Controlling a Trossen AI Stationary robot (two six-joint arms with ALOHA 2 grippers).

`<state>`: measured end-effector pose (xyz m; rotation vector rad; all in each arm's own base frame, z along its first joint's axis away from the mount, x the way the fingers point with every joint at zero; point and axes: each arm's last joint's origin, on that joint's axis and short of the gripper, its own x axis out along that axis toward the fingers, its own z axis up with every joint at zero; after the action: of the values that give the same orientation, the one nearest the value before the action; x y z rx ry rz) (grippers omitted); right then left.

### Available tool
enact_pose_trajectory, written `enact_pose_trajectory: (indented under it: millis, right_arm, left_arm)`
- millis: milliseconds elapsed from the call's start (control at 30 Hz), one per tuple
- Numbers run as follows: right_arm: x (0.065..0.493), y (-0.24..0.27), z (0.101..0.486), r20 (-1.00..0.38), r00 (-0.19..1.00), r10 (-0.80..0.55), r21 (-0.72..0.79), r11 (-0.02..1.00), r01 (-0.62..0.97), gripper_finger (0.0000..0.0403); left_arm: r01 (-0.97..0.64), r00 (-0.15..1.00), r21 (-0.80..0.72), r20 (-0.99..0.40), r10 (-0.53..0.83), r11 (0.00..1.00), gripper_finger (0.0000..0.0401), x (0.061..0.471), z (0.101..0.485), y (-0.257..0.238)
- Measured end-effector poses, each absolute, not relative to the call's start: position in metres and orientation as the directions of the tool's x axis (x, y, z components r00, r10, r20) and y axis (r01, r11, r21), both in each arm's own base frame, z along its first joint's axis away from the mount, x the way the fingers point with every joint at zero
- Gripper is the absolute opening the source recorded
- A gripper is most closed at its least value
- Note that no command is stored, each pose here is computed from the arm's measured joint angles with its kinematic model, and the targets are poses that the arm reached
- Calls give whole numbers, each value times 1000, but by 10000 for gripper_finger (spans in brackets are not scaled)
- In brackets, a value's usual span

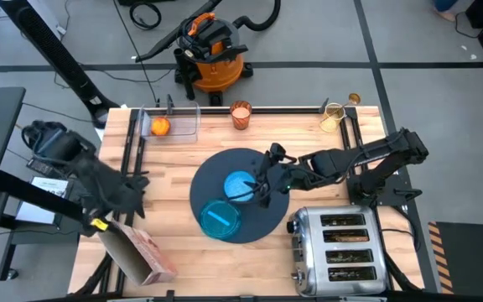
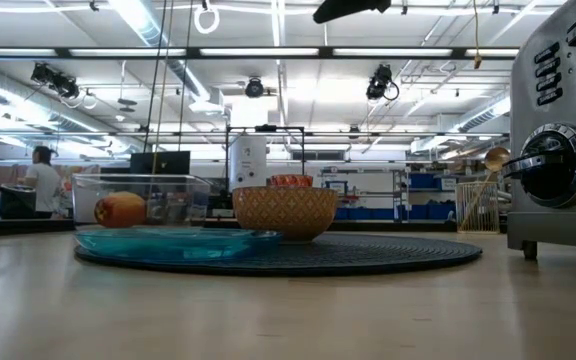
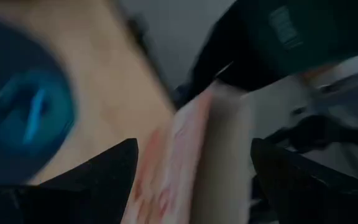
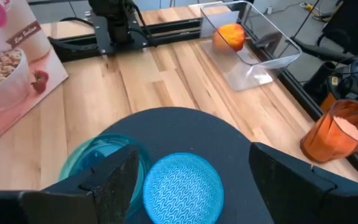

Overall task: Arrange a breakfast setting
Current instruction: Pour the cereal from the box into the bowl

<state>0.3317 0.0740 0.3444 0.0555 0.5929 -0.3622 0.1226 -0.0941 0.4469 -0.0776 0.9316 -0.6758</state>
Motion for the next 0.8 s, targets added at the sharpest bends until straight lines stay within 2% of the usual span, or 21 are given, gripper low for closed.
enact_pose_trajectory:
  millis: [167,367,567,800]
  right_arm:
    - [329,75,342,-581,748,-321,-77,937,342,305]
    - [327,81,341,-592,749,-298,-77,946,315,305]
    - [323,91,339,-620,745,-246,-90,965,245,300]
    - [321,98,339,-625,749,-220,-103,974,201,288]
  left_arm:
    - [453,412,-216,-810,-418,865,318,108,439,-99]
    - [467,329,-189,-869,-369,864,303,101,422,-114]
    - [498,266,-204,-889,-372,843,276,104,399,-136]
    - [545,212,-116,-939,-270,830,220,109,365,-143]
